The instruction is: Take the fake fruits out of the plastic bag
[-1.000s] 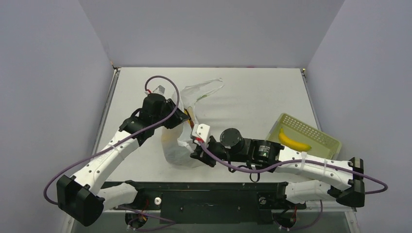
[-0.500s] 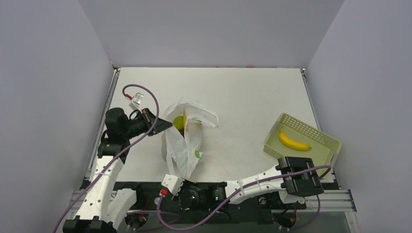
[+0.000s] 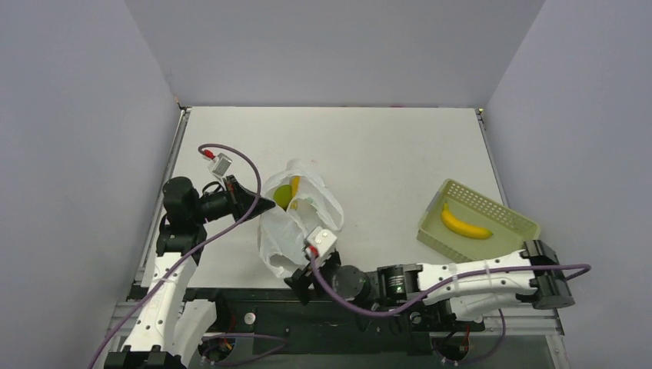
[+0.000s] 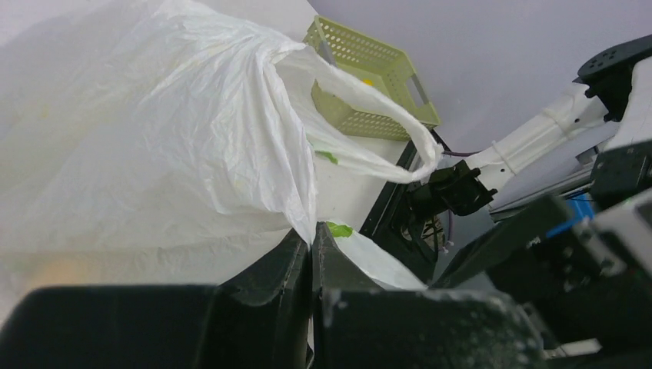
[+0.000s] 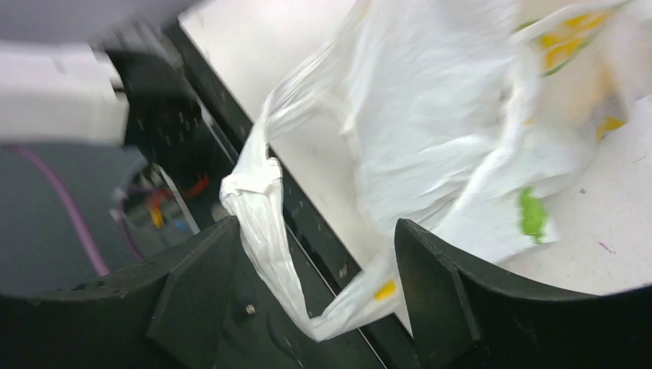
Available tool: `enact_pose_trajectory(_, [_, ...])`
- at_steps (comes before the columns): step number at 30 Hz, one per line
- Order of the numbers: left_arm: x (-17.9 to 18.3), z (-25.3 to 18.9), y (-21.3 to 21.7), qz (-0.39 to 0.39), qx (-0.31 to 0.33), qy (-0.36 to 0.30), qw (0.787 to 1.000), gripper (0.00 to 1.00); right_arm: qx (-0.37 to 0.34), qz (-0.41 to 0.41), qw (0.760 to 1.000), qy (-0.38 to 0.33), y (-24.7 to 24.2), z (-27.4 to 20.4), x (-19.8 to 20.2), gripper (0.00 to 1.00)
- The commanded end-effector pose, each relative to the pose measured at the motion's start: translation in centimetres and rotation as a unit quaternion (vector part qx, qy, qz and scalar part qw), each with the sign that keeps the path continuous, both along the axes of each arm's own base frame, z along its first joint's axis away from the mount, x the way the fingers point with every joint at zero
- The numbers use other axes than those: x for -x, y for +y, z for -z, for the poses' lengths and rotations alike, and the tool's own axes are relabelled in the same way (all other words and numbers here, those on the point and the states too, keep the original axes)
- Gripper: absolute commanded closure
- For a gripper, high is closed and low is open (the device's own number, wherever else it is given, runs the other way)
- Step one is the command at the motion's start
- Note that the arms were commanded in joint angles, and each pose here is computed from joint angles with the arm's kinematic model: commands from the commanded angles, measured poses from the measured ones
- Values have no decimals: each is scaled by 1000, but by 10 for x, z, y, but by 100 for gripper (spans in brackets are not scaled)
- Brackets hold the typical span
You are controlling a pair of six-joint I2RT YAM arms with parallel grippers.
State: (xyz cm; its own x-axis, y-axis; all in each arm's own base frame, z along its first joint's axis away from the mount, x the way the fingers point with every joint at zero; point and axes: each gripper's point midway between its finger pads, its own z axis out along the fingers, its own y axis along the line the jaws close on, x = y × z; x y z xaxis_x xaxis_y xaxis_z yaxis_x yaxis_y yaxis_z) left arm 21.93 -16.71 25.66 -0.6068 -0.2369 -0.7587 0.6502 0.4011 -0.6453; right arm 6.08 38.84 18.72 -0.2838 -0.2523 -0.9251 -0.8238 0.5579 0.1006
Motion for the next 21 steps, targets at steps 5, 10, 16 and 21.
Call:
enact_pose_trajectory(5, [3,-5,3,-7,-19,-93,995,100,-134,222,959,111,-57,-36,-92,23])
enact_pose_trajectory(10, [3,-1,3,-3,-26,-94,995,100,-132,249,949,139,-42,-40,-118,22])
enact_pose_trajectory(16, [2,3,4,-5,-32,-88,996,100,-115,225,959,125,-35,-33,-120,26])
enact_pose_trajectory(21, [7,-3,3,-3,-31,-105,994,100,-70,242,958,136,-47,-7,-139,25])
